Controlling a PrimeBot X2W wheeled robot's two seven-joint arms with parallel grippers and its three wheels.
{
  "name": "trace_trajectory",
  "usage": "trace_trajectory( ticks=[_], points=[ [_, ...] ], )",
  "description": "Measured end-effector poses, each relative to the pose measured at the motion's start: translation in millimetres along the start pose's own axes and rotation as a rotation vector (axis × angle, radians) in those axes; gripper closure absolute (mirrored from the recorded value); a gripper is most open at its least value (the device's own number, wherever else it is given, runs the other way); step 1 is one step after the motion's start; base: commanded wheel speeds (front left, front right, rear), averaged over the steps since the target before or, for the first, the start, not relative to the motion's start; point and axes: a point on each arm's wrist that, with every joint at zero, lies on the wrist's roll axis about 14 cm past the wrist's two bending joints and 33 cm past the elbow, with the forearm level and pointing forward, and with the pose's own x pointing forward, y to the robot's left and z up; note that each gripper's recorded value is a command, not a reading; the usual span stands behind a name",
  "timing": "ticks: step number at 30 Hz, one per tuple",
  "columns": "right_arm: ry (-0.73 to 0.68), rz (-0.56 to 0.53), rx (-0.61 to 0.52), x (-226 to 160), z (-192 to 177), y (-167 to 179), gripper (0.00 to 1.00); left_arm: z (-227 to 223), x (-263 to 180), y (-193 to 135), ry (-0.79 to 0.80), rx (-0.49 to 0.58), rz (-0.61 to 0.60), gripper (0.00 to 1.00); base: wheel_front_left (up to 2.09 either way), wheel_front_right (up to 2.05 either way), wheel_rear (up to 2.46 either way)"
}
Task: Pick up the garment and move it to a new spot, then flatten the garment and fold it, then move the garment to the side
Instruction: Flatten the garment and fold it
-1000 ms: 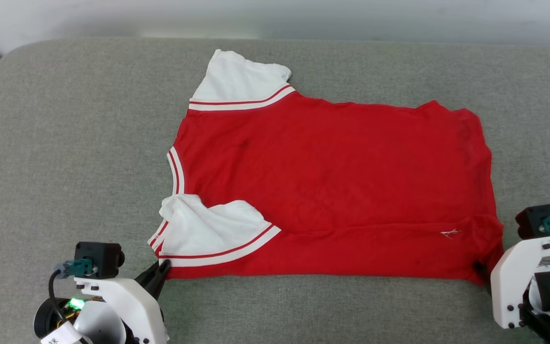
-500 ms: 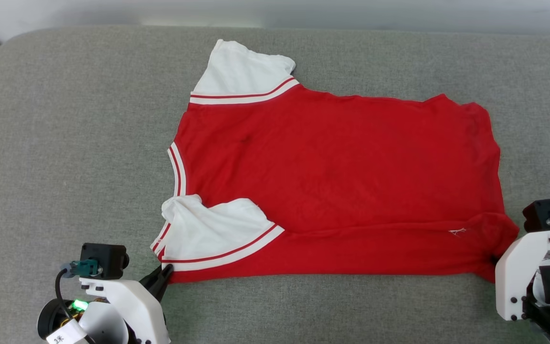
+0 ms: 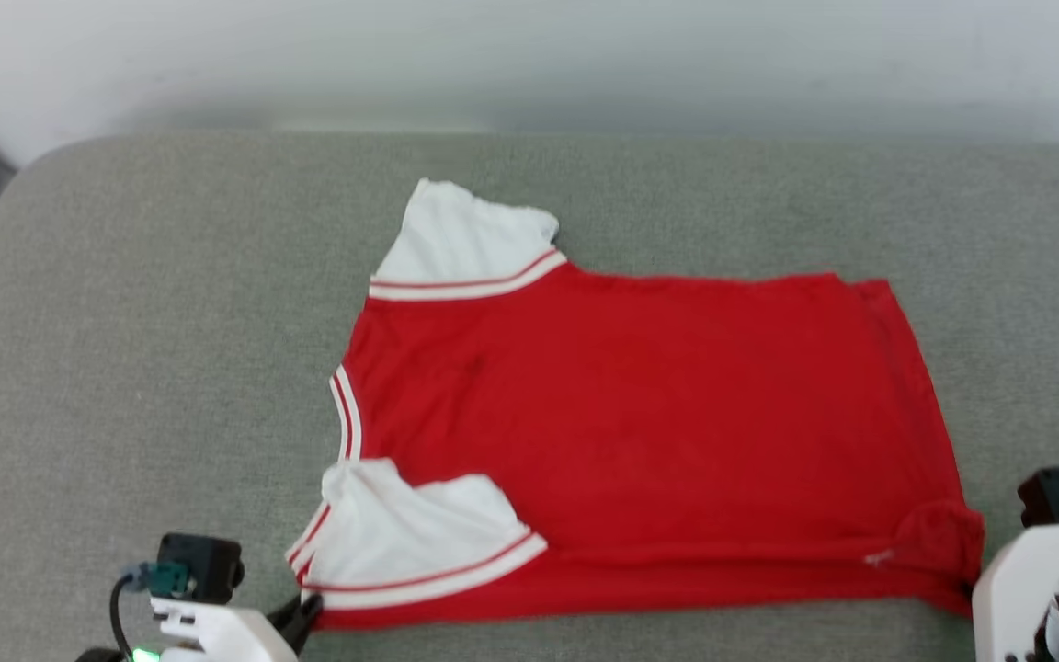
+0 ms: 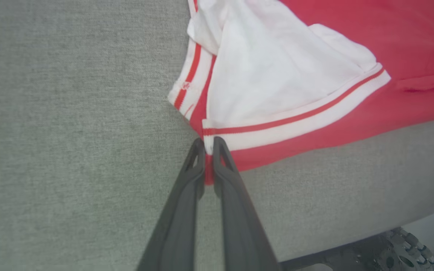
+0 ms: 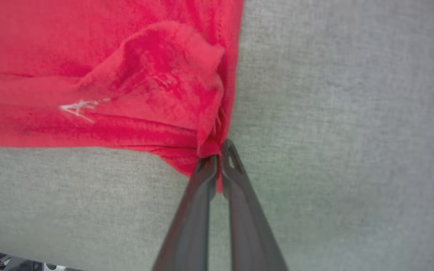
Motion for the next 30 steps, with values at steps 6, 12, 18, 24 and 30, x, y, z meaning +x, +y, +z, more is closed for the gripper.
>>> trace_trajectory(
  ticks=[6,12,18,24,30],
  points=[
    [-0.016,-0.019,0.018,-24,-18,-9,1.00,-23,-20,-7,0.049,0.003,-0.014,1.00,0.00,0.00,0.00],
    [0.044,-0.022,0.052,-33,-49,-11,1.00,-42,-27,-15,0.094,-0.010,-0.035,1.00,0.00,0.00,0.00],
    [0.078,-0.019,0.074,-30,-65,-10,1.00,-57,-25,-15,0.140,-0.009,-0.042,1.00,0.00,0.00,0.00],
    [0.081,-0.003,0.073,-26,-69,-5,0.00,-66,-20,-17,0.161,-0.013,-0.055,0.62,0.00,0.00,0.00],
    [-0.001,0.003,0.074,-28,-49,-6,0.00,-47,-15,-13,0.066,-0.008,-0.042,0.00,0.00,0.00,0.00]
  ],
)
